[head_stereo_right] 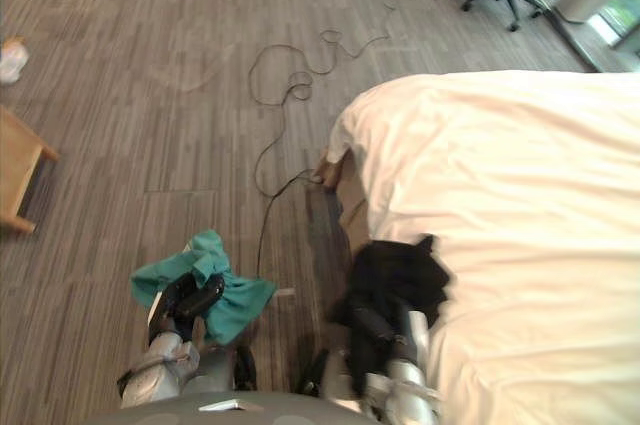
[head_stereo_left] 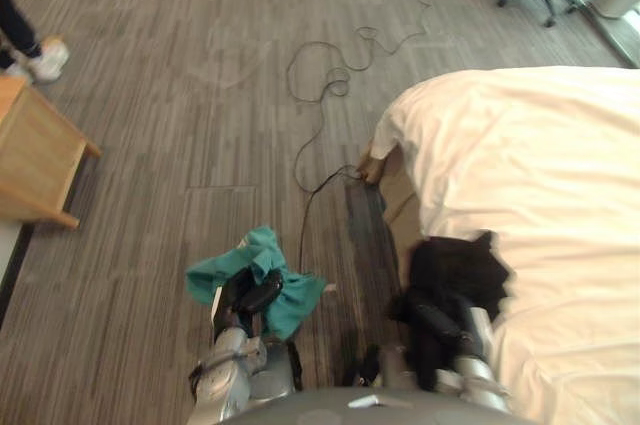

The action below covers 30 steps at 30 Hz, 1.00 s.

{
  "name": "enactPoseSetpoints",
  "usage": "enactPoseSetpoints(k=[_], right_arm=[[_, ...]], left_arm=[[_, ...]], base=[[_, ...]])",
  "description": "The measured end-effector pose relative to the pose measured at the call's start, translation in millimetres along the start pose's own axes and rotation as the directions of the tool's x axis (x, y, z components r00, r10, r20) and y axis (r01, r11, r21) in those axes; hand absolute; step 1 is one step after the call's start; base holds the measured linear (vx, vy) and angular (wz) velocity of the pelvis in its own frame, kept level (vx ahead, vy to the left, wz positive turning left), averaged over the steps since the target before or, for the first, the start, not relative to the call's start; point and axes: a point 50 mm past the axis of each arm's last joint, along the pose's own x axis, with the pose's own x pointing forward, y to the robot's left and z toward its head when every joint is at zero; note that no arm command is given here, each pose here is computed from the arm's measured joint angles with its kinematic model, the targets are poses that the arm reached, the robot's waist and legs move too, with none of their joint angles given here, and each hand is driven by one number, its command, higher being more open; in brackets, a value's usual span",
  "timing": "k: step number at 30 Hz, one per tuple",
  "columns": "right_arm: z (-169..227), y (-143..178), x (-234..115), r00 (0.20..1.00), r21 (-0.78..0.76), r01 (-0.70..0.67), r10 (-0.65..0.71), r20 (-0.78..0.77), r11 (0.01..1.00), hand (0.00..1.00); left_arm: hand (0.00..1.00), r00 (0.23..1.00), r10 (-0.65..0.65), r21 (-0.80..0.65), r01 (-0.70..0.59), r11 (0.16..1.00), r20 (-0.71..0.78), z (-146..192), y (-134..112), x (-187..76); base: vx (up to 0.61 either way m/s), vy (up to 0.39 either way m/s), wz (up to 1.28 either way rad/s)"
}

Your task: Tidy up the quilt and then pick up the clothes from the bed and put them into the laundry hamper

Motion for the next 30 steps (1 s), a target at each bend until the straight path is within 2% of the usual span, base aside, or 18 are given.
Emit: enactPoseSetpoints(k=[2, 5, 10, 13, 14, 22, 26, 30], right_arm=[[13.9, 10.6, 8.2, 0.997, 0.002, -0.052, 0.052, 0.050, 0.999, 0.00], [16.6, 30.0, 8.4, 0.992, 0.021, -0.115, 0.114, 0.060, 0.993, 0.00], [16.9, 42.1, 9.3, 0.988, 0.040, -0.145, 0.143, 0.056, 0.989, 0.00], [7.1, 37.7, 16.5, 0.993, -0.012, -0.119, 0.119, 0.000, 0.993, 0.00], [-23.3, 32.7, 18.0, 0.979, -0.142, -0.167, 0.147, -0.141, 0.976, 0.00], [-26.8, 30.8, 12.1, 0.979, -0.142, -0.163, 0.142, -0.149, 0.976, 0.00], [-22.0, 25.7, 1.4, 0.986, -0.149, -0.134, 0.117, -0.115, 0.980, 0.00], [-2.9, 22.9, 18.4, 0.997, -0.190, -0.063, 0.052, -0.059, 0.980, 0.00]], left_arm=[[0.00, 0.999, -0.050, -0.018, 0.050, 0.999, 0.004, -1.1, -14.2, -3.3], [0.00, 1.000, -0.021, -0.025, 0.021, 0.999, -0.012, -6.9, -6.8, -12.9], [0.00, 0.999, -0.036, -0.006, 0.036, 0.999, -0.021, -7.4, -6.6, -12.2], [0.00, 0.996, -0.064, 0.016, 0.065, 0.998, -0.062, -16.4, -9.5, -11.5], [0.00, 0.977, -0.083, 0.166, 0.116, 0.979, -0.196, -41.0, 2.6, -8.7], [0.00, 0.977, -0.072, 0.167, 0.106, 0.980, -0.199, -41.3, 3.6, -8.9], [0.00, 0.977, -0.095, 0.159, 0.126, 0.979, -0.189, -39.0, -6.9, -5.2], [0.00, 0.981, -0.118, 0.127, 0.138, 0.982, -0.155, -28.1, -24.4, 8.1]], base=[[0.15, -0.043, 1.35], [0.25, -0.027, 0.60], [0.26, 0.003, 0.28], [0.22, 0.053, 0.06], [0.09, 0.016, -0.02], [-0.01, -0.006, -0.22], [0.01, -0.071, -0.22], [0.04, -0.097, 0.18]])
